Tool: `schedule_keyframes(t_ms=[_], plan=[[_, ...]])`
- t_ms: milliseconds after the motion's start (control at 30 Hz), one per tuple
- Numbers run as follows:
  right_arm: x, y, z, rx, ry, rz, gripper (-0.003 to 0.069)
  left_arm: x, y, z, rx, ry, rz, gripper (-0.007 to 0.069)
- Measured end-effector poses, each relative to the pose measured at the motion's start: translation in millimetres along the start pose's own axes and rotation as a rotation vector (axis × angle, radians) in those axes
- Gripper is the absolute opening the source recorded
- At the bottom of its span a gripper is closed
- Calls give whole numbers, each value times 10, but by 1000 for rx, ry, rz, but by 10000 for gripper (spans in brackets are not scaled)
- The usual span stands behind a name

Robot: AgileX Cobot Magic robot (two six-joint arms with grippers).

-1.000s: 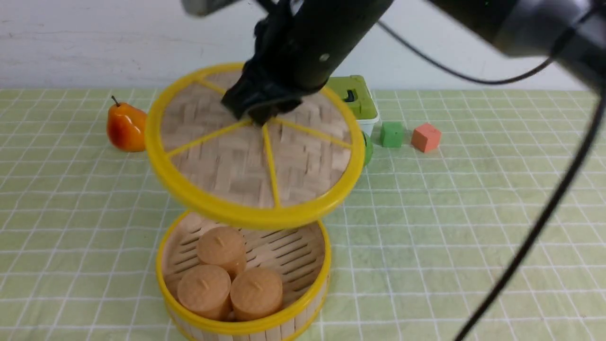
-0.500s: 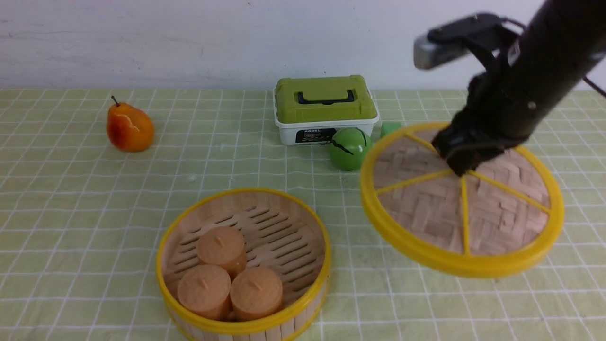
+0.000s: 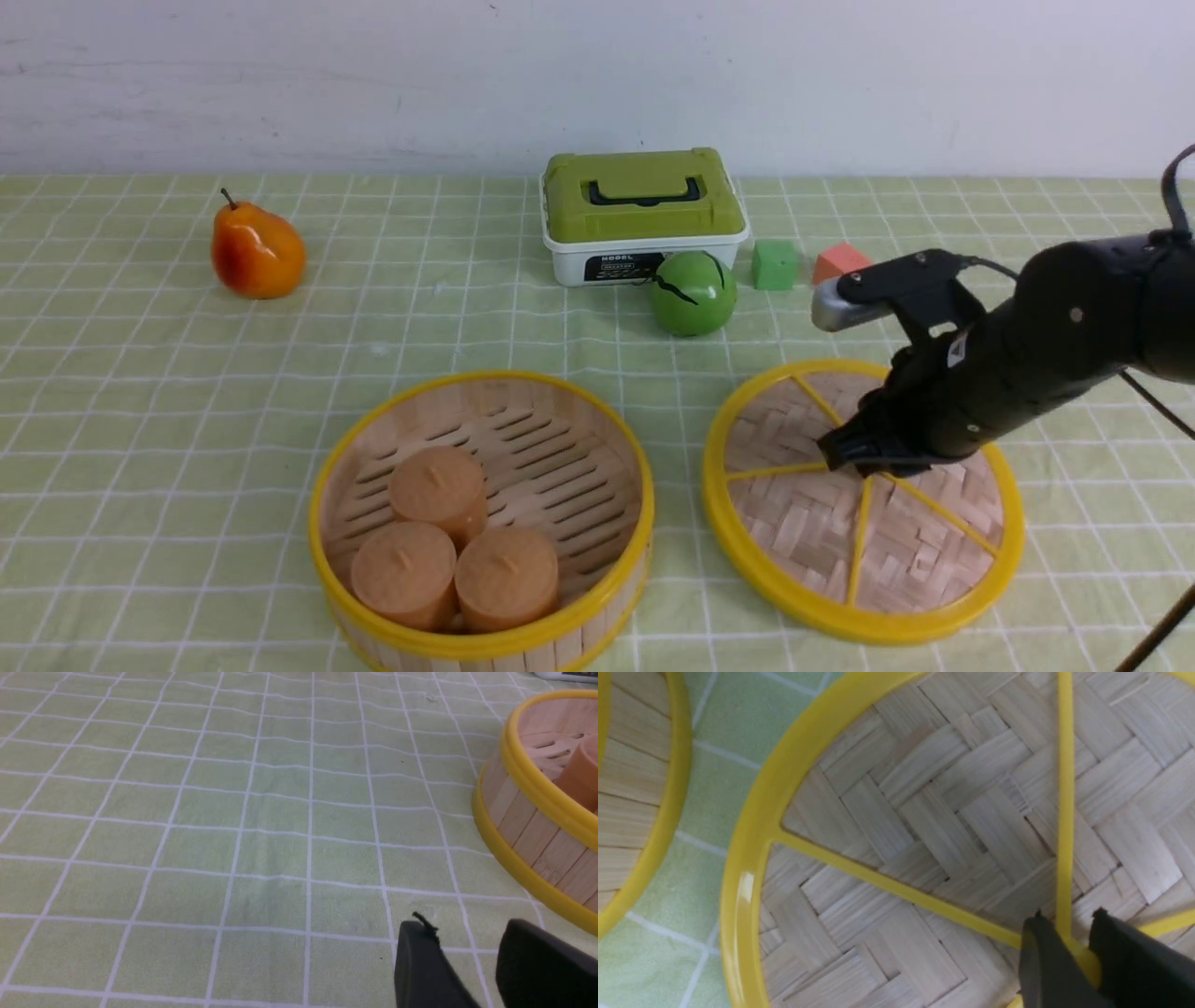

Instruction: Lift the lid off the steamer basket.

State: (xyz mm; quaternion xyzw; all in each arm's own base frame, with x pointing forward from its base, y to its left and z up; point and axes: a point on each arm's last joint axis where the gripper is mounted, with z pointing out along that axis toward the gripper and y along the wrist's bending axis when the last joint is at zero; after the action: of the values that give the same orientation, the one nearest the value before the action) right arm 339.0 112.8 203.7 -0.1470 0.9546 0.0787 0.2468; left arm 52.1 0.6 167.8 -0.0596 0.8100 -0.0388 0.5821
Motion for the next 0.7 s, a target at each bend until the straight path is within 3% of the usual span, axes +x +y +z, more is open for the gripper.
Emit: schedule_keyframes(t_ms=[67, 200, 300, 400, 567, 700], plan=[[24, -3, 65, -2, 23, 5, 130, 0, 0, 0, 0, 0, 0, 239], [33, -4, 90, -4, 39, 22, 277, 0, 0, 0, 0, 0, 0, 239], [-41, 22, -122, -13, 14, 19, 425, 0, 0, 0, 0, 0, 0, 239], [-127, 65, -563, -22, -78, 8, 514, 0, 0, 0, 0, 0, 0, 239], [-89, 130, -1432, -17, -252, -33, 539, 0, 0, 0, 0, 0, 0, 239], [277, 177, -2268, 4, -371, -82, 481, 0, 0, 0, 0, 0, 0, 239]])
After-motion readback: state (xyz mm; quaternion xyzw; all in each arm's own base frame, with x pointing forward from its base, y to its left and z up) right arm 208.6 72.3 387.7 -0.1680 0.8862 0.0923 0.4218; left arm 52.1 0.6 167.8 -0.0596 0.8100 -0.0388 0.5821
